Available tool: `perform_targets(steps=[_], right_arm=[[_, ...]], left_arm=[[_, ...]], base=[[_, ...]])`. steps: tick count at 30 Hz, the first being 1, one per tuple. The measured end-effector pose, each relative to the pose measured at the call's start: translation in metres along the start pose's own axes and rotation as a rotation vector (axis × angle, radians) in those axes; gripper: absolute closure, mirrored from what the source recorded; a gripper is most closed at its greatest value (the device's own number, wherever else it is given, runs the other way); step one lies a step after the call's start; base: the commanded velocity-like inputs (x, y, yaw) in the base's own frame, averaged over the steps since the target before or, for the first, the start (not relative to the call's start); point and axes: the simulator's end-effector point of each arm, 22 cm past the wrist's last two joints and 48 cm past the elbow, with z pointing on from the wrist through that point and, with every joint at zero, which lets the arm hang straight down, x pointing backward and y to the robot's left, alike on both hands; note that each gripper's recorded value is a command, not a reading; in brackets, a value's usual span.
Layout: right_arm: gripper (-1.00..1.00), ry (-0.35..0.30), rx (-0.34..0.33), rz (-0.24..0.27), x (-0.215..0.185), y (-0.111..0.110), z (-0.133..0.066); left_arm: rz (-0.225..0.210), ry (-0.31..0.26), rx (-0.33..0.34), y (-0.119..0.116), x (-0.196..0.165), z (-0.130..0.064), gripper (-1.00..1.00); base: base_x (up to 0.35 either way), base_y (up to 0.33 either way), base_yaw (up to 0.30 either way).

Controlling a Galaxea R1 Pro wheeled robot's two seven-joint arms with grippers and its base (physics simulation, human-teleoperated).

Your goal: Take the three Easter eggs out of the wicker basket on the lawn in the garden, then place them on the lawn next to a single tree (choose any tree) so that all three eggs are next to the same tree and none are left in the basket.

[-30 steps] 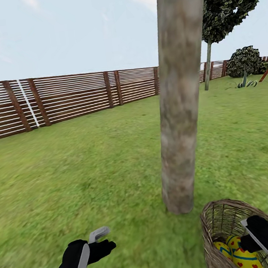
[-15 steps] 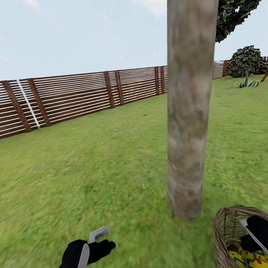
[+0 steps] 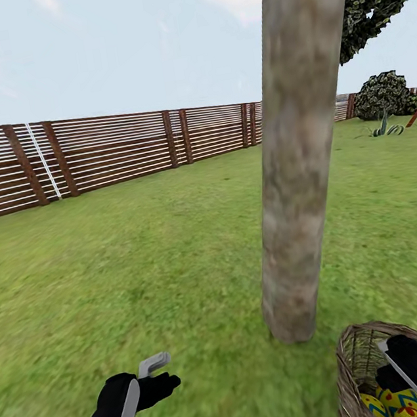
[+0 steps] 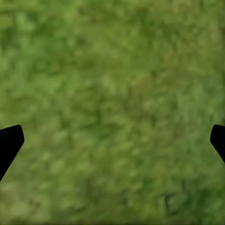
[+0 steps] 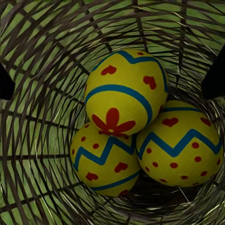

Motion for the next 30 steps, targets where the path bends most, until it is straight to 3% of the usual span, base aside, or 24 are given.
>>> perform_targets(steps=[15, 30], right_arm=[[-1.0, -0.003, -0.001, 0.0, 0.015, 0.012, 0.029], [-1.0, 0.054, -0.004, -0.02, 0.031, 0.021, 0.052]], left_arm=[[-0.001, -0.001, -0.001, 0.011, 0.021, 0.025, -1.0], [-0.011, 0.057, -0.017, 0.02, 0.041, 0.047, -1.0]], base=[[0.0, 0.0, 0.0], [0.0, 0.0, 0.0]])
